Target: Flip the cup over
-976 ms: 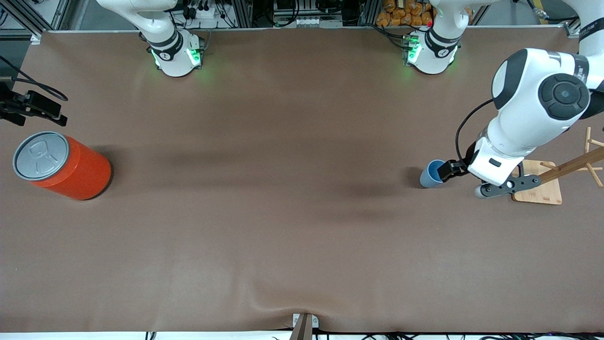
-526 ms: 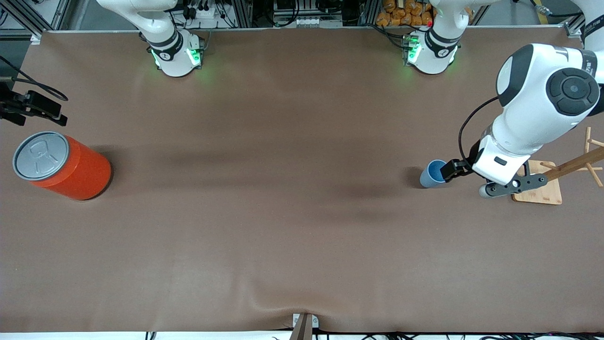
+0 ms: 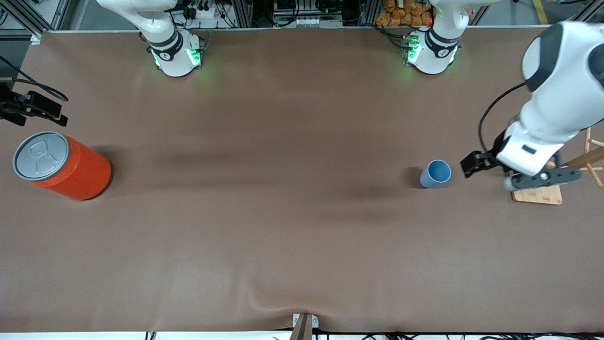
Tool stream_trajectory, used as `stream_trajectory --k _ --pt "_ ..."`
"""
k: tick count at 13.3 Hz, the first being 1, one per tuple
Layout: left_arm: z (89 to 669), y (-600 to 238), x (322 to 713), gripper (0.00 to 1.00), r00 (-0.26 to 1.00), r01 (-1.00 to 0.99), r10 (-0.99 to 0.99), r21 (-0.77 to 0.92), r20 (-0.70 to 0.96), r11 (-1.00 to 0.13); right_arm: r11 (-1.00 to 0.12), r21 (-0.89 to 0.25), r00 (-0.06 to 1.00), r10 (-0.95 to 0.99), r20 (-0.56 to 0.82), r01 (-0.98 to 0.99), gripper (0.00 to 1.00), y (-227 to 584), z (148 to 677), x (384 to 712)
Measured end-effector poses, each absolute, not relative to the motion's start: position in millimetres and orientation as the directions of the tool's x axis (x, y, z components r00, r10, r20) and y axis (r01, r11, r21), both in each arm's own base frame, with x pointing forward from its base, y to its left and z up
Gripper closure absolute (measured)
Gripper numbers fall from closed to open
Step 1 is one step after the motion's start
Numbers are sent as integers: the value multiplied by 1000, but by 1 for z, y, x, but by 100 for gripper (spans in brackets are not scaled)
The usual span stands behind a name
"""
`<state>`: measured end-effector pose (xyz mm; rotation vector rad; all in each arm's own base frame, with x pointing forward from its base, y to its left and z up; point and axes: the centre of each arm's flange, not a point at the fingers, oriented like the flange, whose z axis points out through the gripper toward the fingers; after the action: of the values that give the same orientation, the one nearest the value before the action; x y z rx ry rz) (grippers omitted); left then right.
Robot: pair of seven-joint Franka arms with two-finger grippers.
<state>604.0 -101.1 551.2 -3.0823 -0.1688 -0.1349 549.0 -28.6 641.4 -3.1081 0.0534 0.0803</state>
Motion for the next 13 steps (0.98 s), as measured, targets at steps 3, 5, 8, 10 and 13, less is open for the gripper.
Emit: stream_trajectory --k 3,5,8,10,13 --pt "589 -82 583 0 992 86 79 -68 95 -994 -999 -31 998 -33 -52 -35 0 -29 641 549" --pt "615 -68 567 0 993 74 68 -61 95 -995 -999 -31 998 -33 -51 -35 0 -28 641 550" --pt "639 -18 547 0 995 68 67 -16 71 -998 -999 -31 998 -33 -51 -35 0 -28 641 550" --pt "646 1 545 0 994 72 71 -8 81 -997 -999 -31 998 -33 -51 -35 0 -28 641 550" --pt "649 3 543 0 995 77 76 -8 69 -997 -999 -31 998 -33 -51 -35 0 -28 641 550"
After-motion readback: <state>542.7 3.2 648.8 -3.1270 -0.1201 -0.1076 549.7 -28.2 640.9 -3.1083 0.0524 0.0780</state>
